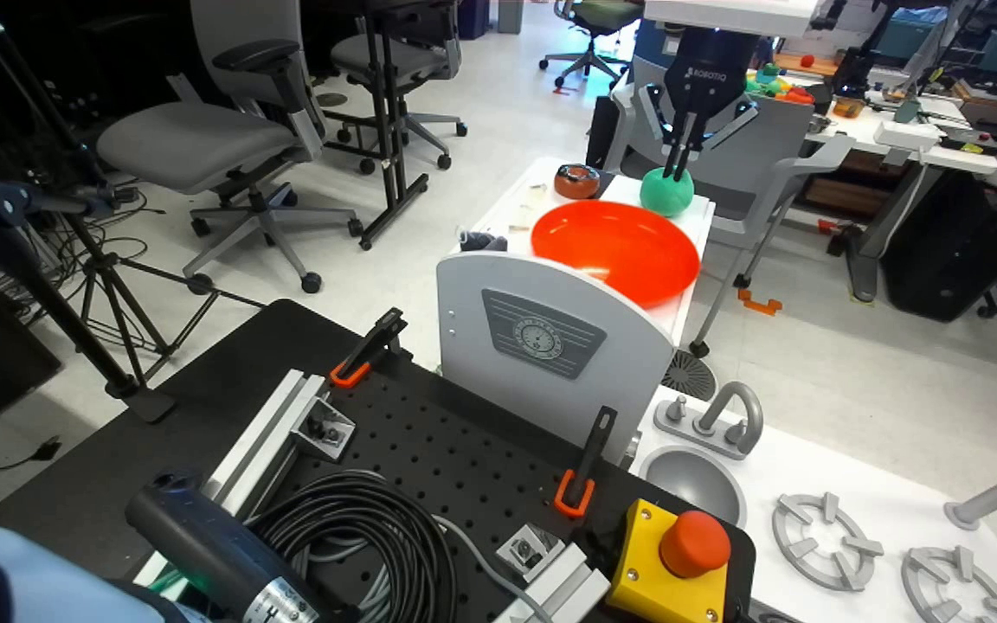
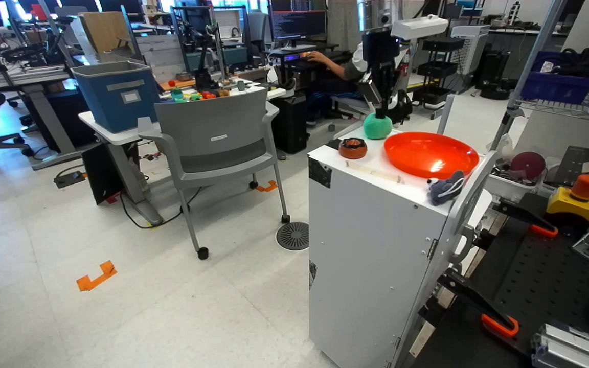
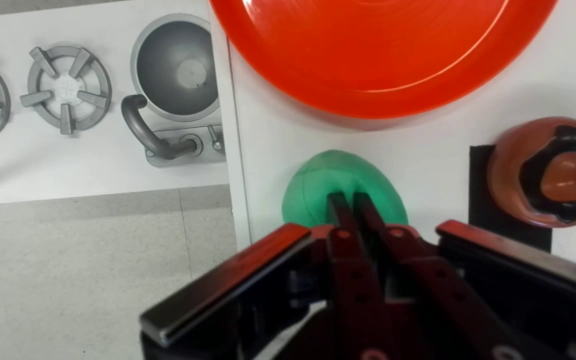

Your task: Put the green plushie on the orange plate

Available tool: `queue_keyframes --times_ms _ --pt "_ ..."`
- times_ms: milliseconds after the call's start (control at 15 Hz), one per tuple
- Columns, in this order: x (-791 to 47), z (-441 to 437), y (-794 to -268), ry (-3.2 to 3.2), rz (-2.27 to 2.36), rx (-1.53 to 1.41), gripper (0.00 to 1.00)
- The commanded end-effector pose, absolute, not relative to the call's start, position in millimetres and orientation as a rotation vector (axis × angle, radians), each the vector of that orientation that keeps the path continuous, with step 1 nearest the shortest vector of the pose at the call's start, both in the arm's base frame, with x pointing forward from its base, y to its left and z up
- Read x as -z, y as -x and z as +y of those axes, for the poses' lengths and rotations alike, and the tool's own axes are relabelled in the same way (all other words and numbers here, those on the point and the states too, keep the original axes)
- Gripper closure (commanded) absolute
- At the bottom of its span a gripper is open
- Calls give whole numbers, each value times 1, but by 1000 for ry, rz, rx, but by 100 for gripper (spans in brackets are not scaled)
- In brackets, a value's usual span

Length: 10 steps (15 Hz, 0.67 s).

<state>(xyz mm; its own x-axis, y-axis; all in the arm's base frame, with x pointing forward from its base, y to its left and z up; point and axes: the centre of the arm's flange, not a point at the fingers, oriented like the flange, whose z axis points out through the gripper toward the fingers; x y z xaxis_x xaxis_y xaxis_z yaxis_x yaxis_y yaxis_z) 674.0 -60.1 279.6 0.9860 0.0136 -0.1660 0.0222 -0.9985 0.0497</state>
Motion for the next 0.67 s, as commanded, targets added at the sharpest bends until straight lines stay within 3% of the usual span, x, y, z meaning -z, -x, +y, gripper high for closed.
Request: queue_keyframes --times_ms 0,600 --pt "-280 -61 -681 -3072 58 266 100" --pt "-281 -61 -678 -3065 52 252 99"
